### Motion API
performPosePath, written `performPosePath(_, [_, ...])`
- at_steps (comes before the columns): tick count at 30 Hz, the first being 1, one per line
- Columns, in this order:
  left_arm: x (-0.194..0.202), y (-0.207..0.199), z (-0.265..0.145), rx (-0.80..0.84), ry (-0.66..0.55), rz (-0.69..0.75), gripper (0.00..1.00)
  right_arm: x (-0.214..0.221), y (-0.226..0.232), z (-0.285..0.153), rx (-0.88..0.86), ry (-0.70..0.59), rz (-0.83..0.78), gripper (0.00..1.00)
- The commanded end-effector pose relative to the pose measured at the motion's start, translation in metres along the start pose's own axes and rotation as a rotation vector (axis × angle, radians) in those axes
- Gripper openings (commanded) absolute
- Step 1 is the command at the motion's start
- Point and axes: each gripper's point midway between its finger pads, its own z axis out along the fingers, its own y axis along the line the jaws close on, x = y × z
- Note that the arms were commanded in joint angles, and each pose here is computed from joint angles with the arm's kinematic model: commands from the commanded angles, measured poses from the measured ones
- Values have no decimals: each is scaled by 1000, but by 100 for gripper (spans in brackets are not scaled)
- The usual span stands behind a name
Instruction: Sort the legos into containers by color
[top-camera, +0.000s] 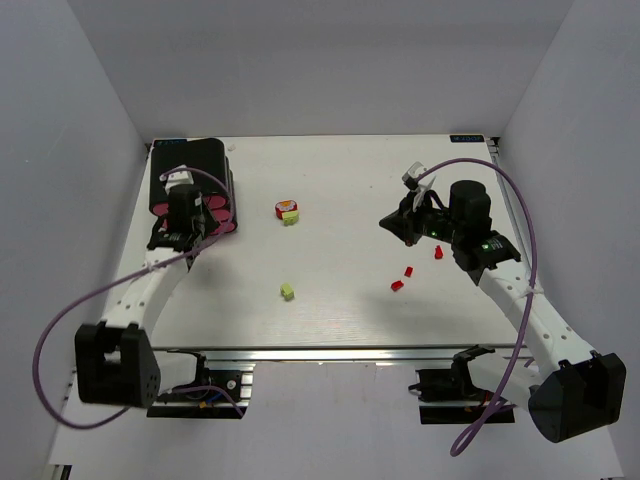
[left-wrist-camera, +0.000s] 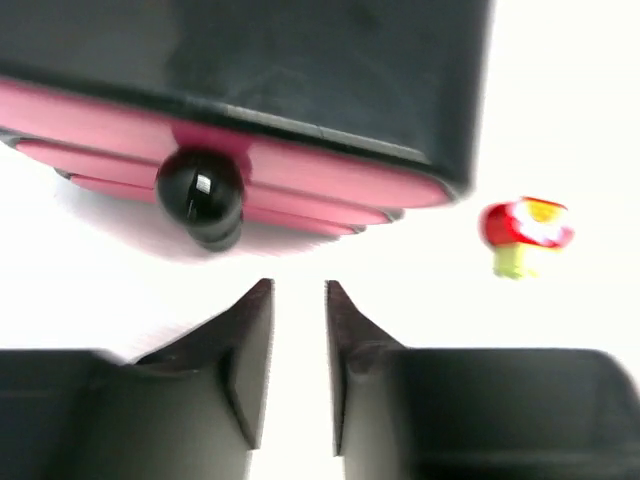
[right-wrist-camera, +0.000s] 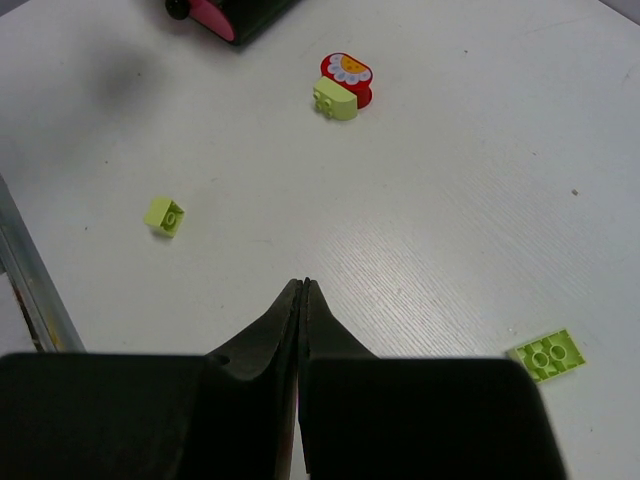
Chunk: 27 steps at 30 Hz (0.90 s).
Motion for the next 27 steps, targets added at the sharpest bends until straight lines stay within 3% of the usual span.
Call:
performPosePath(1, [-19,-12,-35,119,-104,-66,42,-2,1,1,-15,-7,-11,0])
performPosePath(3, [-11,-1,-39,76,-88,-87,56,-1,2,1,-22,-5,-10,0])
performPosePath(7, [13,19,-31,-27,-5,-95,67,-4,3,-1,-21,-14,-17,0])
performPosePath(14, [38,19,-17,56,88,-215,67,-9,4,-6,-15,-30,-29,0])
performPosePath(27, [39,19,-28,320,-60,-522,65,-12,12,-7,-51,-34,-33,0])
